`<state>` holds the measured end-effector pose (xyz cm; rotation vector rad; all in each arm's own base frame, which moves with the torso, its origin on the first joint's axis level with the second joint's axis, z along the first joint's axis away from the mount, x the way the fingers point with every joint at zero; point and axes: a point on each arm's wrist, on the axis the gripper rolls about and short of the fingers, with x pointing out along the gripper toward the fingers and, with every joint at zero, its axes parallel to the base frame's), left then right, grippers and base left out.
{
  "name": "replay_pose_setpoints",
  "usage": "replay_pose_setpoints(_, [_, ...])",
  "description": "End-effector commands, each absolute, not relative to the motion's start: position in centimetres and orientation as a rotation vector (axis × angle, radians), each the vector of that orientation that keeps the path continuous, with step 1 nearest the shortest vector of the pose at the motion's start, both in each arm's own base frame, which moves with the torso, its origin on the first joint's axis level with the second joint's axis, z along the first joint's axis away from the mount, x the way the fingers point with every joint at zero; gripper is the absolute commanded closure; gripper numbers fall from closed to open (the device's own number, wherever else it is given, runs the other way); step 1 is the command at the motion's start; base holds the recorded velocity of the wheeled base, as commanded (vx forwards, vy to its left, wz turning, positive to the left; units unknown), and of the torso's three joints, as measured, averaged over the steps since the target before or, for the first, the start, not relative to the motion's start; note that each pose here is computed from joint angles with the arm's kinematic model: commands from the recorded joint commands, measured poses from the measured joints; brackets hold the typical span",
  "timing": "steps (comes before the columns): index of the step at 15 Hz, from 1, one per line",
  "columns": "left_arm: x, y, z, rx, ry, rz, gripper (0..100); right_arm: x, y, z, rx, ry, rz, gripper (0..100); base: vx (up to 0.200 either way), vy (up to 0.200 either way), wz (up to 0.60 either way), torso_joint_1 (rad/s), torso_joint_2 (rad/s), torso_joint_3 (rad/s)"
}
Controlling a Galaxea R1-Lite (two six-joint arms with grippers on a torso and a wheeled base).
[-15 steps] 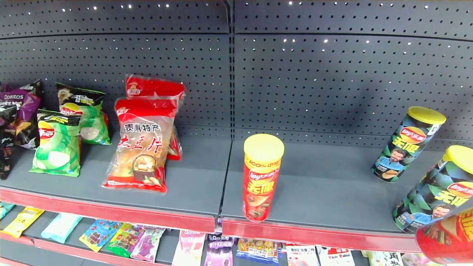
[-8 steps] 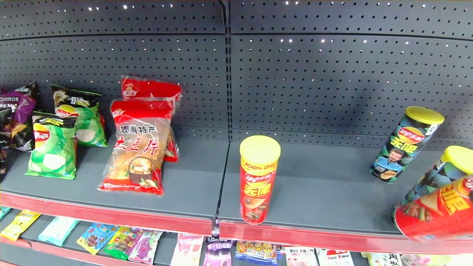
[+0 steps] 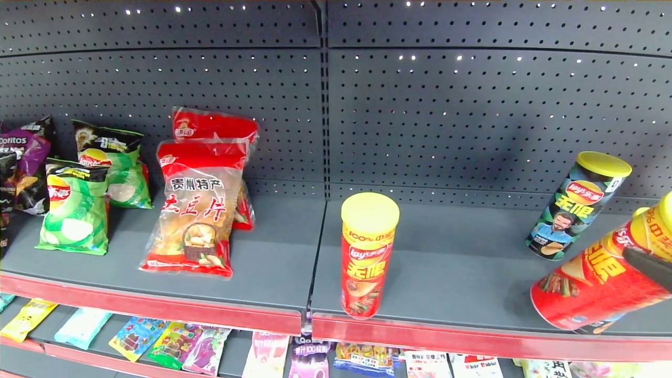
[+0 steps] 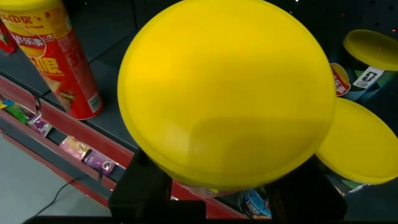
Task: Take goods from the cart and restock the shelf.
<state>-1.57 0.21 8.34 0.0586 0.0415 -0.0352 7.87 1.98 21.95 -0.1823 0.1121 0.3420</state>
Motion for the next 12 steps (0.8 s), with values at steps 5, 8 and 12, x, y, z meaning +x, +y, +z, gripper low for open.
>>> replay_pose_setpoints(5, [-2.3,0.1,8.0,0.051,-0.029,0.058,0,8.5,2.2,22.0,-0.181,0.132,0.352,100,0.000,0.000,0.00,0.000,0.00,0.000])
replay_pose_setpoints(8, [-2.3,-0.2,8.1,0.043,-0.049,-0.070,0,8.9,2.3,22.2,-0.180,0.138,0.353,100,0.000,0.000,0.00,0.000,0.00,0.000])
replay_pose_setpoints(12, [-2.3,0.0,7.4,0.061,0.012,-0.002,0,9.5,2.6,22.6,-0.179,0.140,0.386,100,0.000,0.000,0.00,0.000,0.00,0.000])
